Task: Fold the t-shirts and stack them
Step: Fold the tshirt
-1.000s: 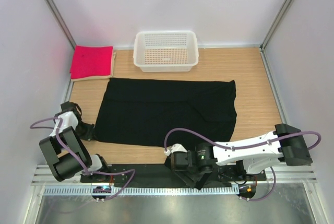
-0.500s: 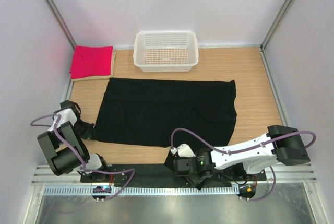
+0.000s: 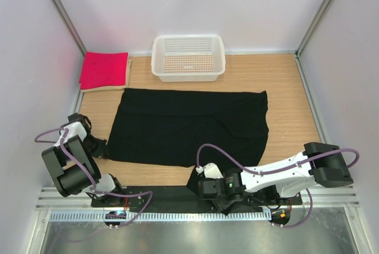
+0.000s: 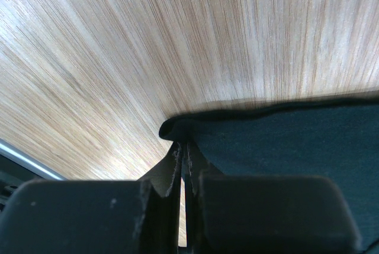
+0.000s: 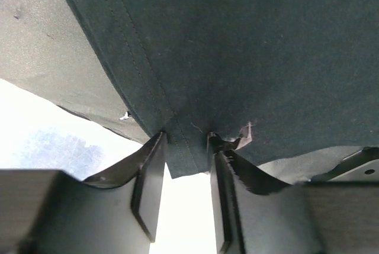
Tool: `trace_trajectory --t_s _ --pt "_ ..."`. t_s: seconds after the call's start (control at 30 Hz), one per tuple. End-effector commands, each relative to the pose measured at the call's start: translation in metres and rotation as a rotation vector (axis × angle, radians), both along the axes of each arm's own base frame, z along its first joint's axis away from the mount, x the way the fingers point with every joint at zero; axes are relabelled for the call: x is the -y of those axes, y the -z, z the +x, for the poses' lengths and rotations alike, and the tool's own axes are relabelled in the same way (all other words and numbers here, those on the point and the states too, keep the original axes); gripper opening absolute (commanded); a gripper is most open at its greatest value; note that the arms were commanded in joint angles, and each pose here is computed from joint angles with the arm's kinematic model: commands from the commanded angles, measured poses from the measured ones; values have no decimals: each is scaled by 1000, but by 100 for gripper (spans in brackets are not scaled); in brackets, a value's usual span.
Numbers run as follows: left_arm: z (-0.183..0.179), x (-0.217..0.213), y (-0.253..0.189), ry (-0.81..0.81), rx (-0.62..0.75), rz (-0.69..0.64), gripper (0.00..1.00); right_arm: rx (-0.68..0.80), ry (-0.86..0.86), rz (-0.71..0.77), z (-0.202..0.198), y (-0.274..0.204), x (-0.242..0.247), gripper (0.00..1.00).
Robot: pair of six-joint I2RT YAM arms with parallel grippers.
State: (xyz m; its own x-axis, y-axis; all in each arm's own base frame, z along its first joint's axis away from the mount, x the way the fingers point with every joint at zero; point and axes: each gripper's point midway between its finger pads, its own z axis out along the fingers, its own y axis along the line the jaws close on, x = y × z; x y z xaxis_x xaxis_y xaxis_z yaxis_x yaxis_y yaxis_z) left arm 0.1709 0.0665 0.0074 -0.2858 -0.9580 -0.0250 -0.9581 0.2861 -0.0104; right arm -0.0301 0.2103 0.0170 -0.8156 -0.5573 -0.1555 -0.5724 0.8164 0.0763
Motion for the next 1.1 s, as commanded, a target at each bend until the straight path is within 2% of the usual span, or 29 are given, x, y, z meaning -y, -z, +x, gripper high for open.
trace_trajectory --t_s 0.0,0.17,0.3,0.4,0.43,0.63,0.83,1.07 --pt "26 -14 17 -18 92 54 0 -36 89 69 -7 8 -10 39" --pt "25 -13 19 -18 89 50 0 -31 142 47 -5 16 2 33" --pt "24 -12 19 -18 91 46 0 14 162 15 3 10 10 21" --pt "24 -13 16 -6 99 53 0 66 167 11 13 -4 11 9" --pt "25 -13 14 -3 105 57 0 97 167 25 18 -12 7 2" --pt "28 -16 1 25 152 85 0 139 240 84 45 -47 14 1" --pt "29 -16 -9 14 170 94 0 182 377 143 92 -83 33 1" --pt "35 -19 -18 28 189 107 0 228 396 58 135 -91 61 1"
